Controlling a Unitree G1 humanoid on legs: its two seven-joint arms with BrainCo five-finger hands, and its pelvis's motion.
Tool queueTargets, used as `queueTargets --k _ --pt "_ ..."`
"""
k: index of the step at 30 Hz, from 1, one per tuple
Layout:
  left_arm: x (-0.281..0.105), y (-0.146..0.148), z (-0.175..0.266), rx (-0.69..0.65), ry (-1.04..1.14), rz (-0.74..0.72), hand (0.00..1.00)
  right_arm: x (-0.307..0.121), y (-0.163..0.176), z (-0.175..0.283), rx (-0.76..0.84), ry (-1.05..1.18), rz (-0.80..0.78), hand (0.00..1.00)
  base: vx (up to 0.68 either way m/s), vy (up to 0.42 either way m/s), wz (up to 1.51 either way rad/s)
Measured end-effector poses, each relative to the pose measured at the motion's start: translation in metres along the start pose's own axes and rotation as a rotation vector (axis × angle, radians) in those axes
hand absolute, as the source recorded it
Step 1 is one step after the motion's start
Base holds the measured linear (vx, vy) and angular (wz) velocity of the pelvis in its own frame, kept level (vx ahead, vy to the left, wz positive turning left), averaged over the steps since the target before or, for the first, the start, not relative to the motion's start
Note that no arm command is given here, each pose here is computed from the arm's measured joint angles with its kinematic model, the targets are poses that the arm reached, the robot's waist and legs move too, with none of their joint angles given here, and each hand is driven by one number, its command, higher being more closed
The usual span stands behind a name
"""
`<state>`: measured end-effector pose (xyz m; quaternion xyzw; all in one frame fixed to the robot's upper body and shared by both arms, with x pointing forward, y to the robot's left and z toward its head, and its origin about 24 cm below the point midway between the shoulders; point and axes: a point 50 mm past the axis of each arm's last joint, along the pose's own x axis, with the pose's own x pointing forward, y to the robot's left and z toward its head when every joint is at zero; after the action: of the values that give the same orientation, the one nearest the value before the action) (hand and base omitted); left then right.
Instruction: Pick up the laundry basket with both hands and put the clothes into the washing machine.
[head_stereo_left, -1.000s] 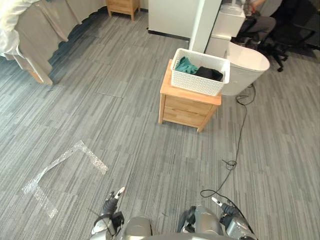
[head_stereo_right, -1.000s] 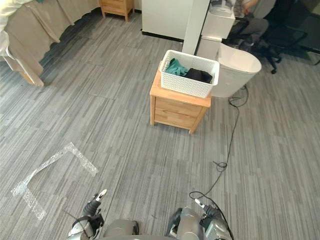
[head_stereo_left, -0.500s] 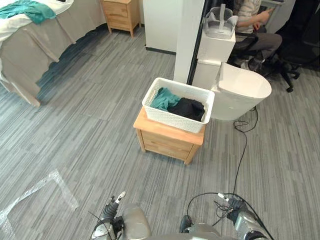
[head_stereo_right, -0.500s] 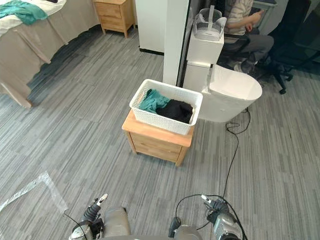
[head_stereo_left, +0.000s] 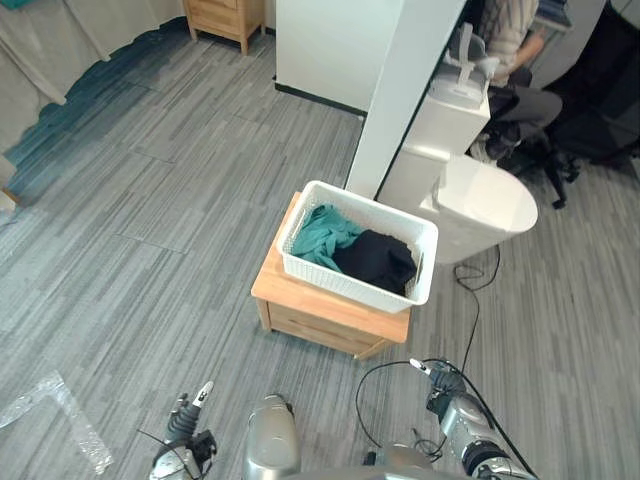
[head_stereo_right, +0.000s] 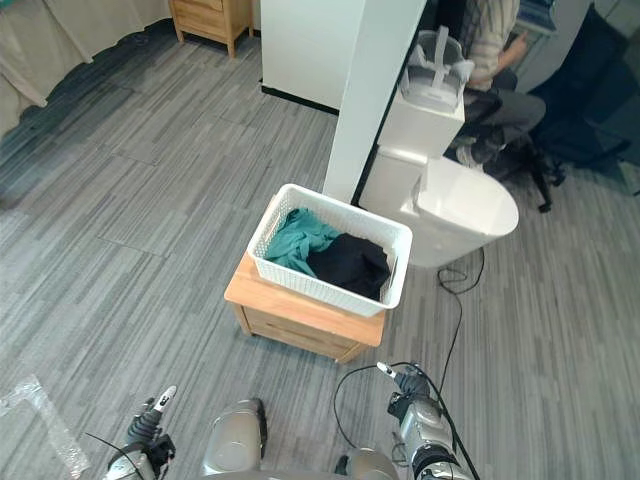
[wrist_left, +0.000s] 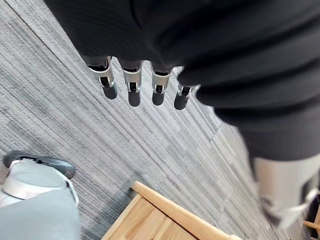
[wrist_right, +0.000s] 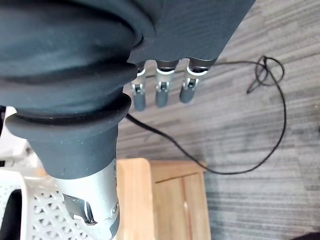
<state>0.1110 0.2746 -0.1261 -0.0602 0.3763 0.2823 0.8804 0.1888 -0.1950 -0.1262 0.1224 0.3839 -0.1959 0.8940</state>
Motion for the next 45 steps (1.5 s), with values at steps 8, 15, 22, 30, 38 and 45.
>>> queueTargets --k 8,15,22,30,38,45 --pt "0.001 -0.006 0.034 -0.225 -0.141 0.040 0.00 -0.001 -0.021 0.033 0.094 -0.147 -0.090 0.00 0.18 -0.176 0.31" --pt "-0.008 -0.029 0.131 -0.299 -0.510 -0.011 0.00 -0.003 -0.038 0.071 0.015 -0.282 -0.112 0.00 0.06 -0.123 0.13" --pt "-0.031 -0.060 0.208 -0.179 -0.771 -0.089 0.00 0.001 -0.010 0.116 0.012 -0.383 -0.038 0.00 -0.05 0.004 0.17" --pt "-0.061 -0.133 0.370 -0.051 -0.958 -0.247 0.00 -0.031 0.058 0.289 0.191 -0.689 0.153 0.00 -0.23 0.042 0.08" --pt "-0.088 -0.152 0.429 -0.116 -0.890 -0.296 0.00 -0.061 0.081 0.342 0.428 -0.734 0.284 0.00 -0.10 0.024 -0.13" --pt "-0.105 -0.182 0.431 -0.124 -0.897 -0.418 0.00 -0.081 0.094 0.355 0.458 -0.819 0.360 0.00 0.01 -0.013 -0.03"
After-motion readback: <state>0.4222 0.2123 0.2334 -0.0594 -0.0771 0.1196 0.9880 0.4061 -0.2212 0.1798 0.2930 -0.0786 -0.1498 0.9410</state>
